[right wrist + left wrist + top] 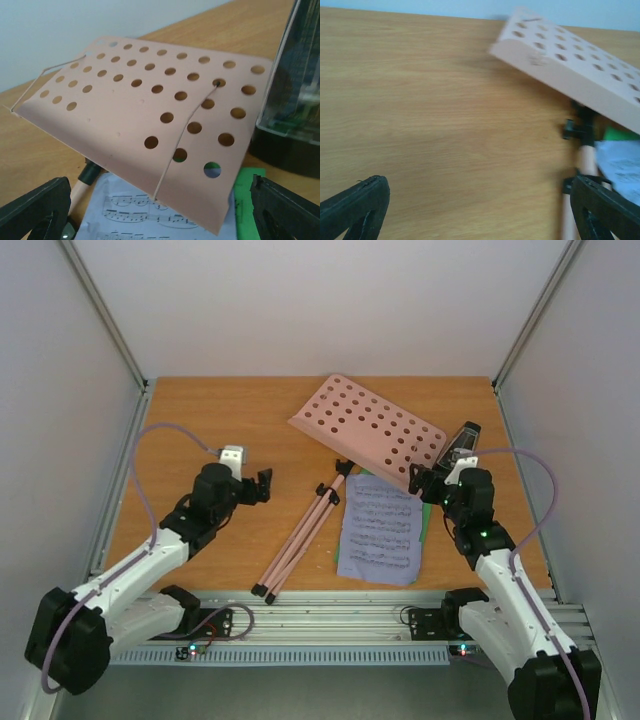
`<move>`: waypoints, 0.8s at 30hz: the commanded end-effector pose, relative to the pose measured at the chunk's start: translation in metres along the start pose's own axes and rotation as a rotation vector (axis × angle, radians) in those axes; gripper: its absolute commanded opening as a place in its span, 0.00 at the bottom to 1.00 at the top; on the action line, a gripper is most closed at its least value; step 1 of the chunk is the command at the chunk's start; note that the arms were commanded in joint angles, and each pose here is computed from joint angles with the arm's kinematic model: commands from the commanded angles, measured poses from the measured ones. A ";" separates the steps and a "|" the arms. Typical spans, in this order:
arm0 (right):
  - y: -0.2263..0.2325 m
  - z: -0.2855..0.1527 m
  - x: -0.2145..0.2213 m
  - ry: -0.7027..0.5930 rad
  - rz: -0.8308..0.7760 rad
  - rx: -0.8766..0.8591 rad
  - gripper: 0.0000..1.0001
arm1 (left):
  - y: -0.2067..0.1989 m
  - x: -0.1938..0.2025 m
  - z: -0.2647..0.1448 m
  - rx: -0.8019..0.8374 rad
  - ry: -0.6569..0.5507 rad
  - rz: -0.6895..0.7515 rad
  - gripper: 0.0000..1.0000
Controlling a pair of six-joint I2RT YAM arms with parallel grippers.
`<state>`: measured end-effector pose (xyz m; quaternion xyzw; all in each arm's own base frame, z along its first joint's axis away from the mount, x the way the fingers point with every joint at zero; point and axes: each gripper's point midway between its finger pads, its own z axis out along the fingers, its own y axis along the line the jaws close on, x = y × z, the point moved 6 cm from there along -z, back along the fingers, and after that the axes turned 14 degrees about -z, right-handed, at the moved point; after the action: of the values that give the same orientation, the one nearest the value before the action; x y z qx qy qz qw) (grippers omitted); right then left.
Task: Pack up the instrument practice props
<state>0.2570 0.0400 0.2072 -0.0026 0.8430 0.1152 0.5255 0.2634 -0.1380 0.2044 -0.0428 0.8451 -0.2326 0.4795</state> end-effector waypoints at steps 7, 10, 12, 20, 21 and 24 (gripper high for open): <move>-0.015 -0.023 -0.019 -0.298 -0.247 0.161 0.99 | 0.127 -0.047 -0.031 -0.385 -0.200 -0.198 0.99; -0.026 -0.022 -0.007 -0.336 -0.243 0.234 0.98 | 0.157 -0.059 -0.050 -0.527 -0.354 -0.230 0.99; -0.033 -0.021 0.002 -0.356 -0.242 0.287 0.99 | 0.166 -0.058 -0.059 -0.600 -0.443 -0.204 0.99; -0.040 -0.004 0.017 -0.335 -0.305 0.325 0.99 | 0.174 -0.047 -0.057 -0.616 -0.489 -0.204 0.99; -0.040 -0.001 0.018 -0.320 -0.307 0.323 0.99 | 0.174 -0.045 -0.056 -0.605 -0.487 -0.201 0.99; -0.041 0.008 0.022 -0.289 -0.313 0.317 0.99 | 0.173 -0.041 -0.054 -0.573 -0.497 -0.183 0.99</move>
<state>0.2515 0.0068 0.1667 -0.0373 0.7753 -0.0830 0.6250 0.2623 0.0460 0.1731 -0.3160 0.7597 0.0003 0.5683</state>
